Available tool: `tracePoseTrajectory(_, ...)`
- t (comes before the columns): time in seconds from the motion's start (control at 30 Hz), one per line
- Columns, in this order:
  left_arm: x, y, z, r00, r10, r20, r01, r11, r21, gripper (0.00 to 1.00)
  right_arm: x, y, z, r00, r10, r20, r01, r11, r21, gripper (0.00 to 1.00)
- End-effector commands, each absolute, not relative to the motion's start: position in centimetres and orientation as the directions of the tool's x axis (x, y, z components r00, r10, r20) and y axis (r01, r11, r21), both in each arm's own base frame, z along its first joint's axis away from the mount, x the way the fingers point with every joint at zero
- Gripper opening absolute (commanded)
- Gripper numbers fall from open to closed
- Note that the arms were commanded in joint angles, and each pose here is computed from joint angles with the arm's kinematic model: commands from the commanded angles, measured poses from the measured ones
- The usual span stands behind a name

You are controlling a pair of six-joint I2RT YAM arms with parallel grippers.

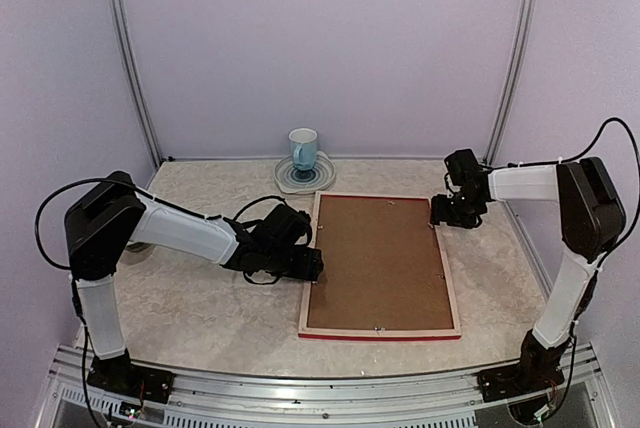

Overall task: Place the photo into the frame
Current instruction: Press the fastener onto the backboard.

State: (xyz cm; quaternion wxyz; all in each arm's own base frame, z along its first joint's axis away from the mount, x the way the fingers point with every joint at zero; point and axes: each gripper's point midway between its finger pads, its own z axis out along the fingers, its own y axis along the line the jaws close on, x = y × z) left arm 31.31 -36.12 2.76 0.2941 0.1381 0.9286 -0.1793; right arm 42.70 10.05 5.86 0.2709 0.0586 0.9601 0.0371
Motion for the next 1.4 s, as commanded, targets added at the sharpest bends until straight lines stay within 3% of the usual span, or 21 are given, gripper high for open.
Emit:
tracePoseTrajectory(0.0, 31.0, -36.0, 2.5, -0.792, 0.152, -0.591, 0.362, 0.897, -0.254, 0.73, 44.4, 9.9, 5.5, -0.846, 0.137, -0.516, 0.090, 0.989, 0.116, 0.67)
tracePoseTrajectory(0.67, 32.8, -36.3, 4.2, -0.752, 0.192, -0.631, 0.356, 0.924, -0.143, 0.71, 45.9, 10.1, 4.4, -0.856, 0.144, -0.497, 0.082, 0.986, 0.144, 0.65)
tracePoseTrajectory(1.07, 33.0, -36.8, 5.2, -0.738, 0.192, -0.647, 0.359, 0.924, -0.135, 0.99, 46.2, 10.1, 4.4, -0.855, 0.140, -0.499, 0.078, 0.987, 0.144, 0.65)
tracePoseTrajectory(1.37, 32.6, -36.6, 4.7, -0.745, 0.201, -0.636, 0.355, 0.927, -0.122, 0.99, 46.3, 10.2, 4.0, -0.859, 0.143, -0.492, 0.076, 0.985, 0.154, 0.58)
